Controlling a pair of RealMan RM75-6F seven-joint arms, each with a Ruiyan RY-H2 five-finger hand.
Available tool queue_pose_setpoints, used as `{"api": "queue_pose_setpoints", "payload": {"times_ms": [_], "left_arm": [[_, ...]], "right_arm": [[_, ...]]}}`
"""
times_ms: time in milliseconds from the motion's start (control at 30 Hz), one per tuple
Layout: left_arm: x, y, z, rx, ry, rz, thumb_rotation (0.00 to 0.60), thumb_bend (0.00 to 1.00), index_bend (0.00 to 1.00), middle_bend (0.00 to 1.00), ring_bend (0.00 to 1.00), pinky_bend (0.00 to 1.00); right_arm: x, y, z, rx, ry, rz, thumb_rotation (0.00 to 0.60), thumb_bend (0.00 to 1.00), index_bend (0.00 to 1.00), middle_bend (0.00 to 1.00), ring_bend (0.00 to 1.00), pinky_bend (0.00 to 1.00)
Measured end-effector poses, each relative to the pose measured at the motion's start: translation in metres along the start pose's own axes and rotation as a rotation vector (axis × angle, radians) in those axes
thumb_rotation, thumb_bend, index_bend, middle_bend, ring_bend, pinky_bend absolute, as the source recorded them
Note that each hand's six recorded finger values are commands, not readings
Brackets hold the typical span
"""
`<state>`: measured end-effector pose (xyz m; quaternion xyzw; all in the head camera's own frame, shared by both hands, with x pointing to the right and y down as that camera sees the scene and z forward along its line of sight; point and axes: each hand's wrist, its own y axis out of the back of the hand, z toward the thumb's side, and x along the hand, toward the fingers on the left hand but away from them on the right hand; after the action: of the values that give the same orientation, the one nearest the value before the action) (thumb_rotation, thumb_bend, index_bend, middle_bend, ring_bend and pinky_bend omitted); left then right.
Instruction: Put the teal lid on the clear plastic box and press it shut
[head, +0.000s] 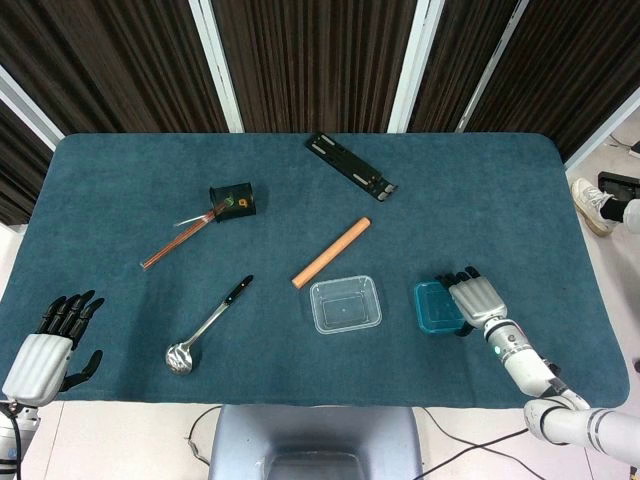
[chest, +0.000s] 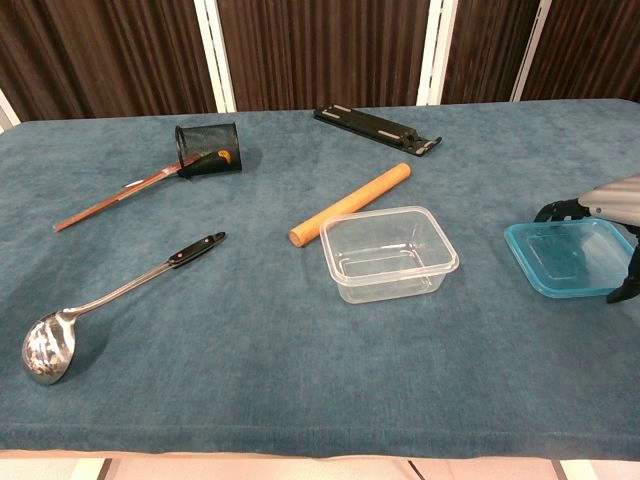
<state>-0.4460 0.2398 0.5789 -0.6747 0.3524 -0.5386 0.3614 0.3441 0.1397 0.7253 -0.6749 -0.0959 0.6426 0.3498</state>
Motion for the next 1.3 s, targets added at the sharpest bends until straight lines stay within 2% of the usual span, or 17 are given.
{"api": "queue_pose_setpoints", "payload": {"times_ms": [333,500,633,767,967,1133,1300], "left_arm": [[0.0,0.0,0.0,-0.001,0.0,0.0,0.6,0.41,0.0,0.0,0.0,0.01],[0.0,0.0,0.001,0.001,-0.002,0.0,0.6,0.41,0.0,0.0,0.0,0.01],[0.001,-0.001,0.001,0.003,-0.002,-0.004,0.6,0.41,0.0,0.0,0.0,0.01],[0.001,-0.002,0.002,0.006,-0.002,-0.006,0.6,0.41,0.0,0.0,0.0,0.01],[0.001,-0.001,0.001,0.0,-0.004,-0.002,0.6,0.41,0.0,0.0,0.0,0.01],[-0.001,0.001,0.0,-0.005,-0.004,0.002,0.6,0.41,0.0,0.0,0.0,0.01],[-0.002,0.003,-0.001,-0.009,-0.005,0.005,0.6,0.41,0.0,0.0,0.0,0.01]], "right_arm": [[0.003,0.02,-0.002,-0.028,0.012,-0.072,0.6,0.12,0.82,0.5,0.43,0.34],[0.006,0.041,0.001,-0.046,0.03,-0.107,0.6,0.12,0.84,0.51,0.43,0.34],[0.007,0.064,0.014,-0.057,0.066,-0.14,0.6,0.12,0.84,0.51,0.43,0.34],[0.009,0.087,0.041,-0.079,0.126,-0.163,0.6,0.12,0.84,0.51,0.43,0.34],[0.01,0.114,0.087,-0.132,0.21,-0.153,0.6,0.12,0.84,0.51,0.43,0.34],[0.006,0.123,0.121,-0.14,0.247,-0.13,0.6,0.12,0.84,0.51,0.43,0.34],[0.0,0.121,0.157,-0.102,0.271,-0.106,0.6,0.12,0.84,0.51,0.43,0.34]]}}
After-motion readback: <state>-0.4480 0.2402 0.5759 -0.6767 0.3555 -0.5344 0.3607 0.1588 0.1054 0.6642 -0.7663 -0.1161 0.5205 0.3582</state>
